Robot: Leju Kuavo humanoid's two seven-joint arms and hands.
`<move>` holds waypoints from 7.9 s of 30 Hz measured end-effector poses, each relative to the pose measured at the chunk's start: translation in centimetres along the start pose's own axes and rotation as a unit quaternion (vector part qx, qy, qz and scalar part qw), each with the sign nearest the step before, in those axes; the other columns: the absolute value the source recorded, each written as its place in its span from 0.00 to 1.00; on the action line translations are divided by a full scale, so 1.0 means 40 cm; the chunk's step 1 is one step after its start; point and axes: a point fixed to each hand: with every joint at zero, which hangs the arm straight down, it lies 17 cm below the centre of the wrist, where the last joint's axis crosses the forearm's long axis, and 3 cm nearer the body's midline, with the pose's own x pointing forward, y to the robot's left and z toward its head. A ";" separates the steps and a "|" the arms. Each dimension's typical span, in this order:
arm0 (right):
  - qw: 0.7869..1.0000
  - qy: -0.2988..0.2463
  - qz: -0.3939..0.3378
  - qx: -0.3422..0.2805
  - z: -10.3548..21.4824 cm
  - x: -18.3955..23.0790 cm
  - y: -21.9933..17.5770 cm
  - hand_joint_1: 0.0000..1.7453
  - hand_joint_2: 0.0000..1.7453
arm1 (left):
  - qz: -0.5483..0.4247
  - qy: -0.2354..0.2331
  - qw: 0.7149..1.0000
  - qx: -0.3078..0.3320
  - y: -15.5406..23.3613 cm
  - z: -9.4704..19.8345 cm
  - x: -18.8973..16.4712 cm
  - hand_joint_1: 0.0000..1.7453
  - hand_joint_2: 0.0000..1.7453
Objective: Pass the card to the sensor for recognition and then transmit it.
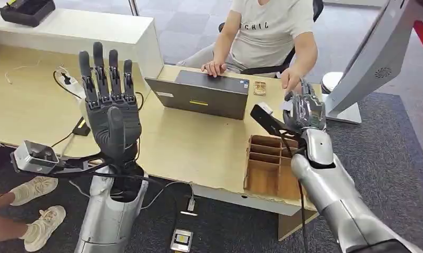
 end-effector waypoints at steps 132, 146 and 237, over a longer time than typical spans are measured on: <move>0.996 0.075 -0.028 0.037 0.259 -0.170 0.020 0.00 1.00 | -0.066 -0.009 0.998 0.011 -0.018 0.017 0.078 0.00 1.00; 0.997 0.045 -0.027 0.058 0.268 -0.135 0.057 0.00 1.00 | -0.060 -0.010 0.998 0.013 -0.017 0.011 0.077 0.00 1.00; 0.992 0.021 -0.030 0.119 0.188 -0.042 0.205 0.39 1.00 | -0.076 -0.025 0.997 -0.003 -0.018 -0.009 0.077 0.00 1.00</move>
